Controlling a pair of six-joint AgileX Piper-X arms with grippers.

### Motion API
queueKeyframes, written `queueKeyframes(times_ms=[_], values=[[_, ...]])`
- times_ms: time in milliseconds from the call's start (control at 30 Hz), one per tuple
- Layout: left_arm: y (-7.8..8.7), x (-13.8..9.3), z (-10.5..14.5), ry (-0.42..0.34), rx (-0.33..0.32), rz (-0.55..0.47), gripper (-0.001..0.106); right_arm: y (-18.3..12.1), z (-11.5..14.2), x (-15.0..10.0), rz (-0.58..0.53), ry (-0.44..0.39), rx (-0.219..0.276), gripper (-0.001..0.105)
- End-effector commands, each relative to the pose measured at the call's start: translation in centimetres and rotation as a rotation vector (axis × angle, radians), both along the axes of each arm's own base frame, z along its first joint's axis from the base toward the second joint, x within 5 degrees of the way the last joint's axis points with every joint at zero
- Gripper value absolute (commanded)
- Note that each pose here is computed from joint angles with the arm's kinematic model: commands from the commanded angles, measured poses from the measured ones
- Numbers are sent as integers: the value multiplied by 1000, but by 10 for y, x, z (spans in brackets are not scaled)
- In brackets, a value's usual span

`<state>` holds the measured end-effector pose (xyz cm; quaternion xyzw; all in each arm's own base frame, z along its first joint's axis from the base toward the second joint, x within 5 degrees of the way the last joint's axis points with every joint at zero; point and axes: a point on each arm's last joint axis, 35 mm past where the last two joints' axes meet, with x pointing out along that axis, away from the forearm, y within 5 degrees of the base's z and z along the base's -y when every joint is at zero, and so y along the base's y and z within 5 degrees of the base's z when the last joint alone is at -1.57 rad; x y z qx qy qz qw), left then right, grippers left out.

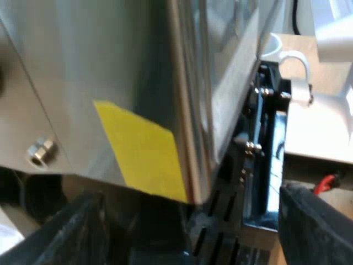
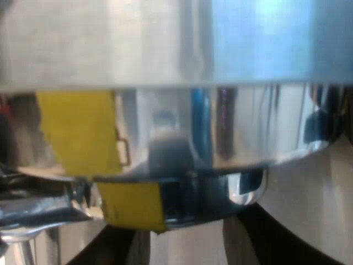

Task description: Put the handle in the coffee machine

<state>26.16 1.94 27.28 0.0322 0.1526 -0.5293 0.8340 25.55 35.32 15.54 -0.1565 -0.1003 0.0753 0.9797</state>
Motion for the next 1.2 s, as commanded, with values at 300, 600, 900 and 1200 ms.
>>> queueKeyframes(times_ms=[300, 600, 900, 1200], values=[[37, -10, 15, -66, -45, 107, 43, -2, 26, 0, 6, -73, 103, 35], [43, -4, 9, -34, 112, 238, 0, -2, 26, 0, 6, -73, 103, 35], [50, 12, 1, 2, 88, 307, 0, -2, 26, 0, 6, -73, 103, 35], [31, 23, 4, 62, 275, 354, 0, -2, 26, 0, 6, -73, 103, 35]])
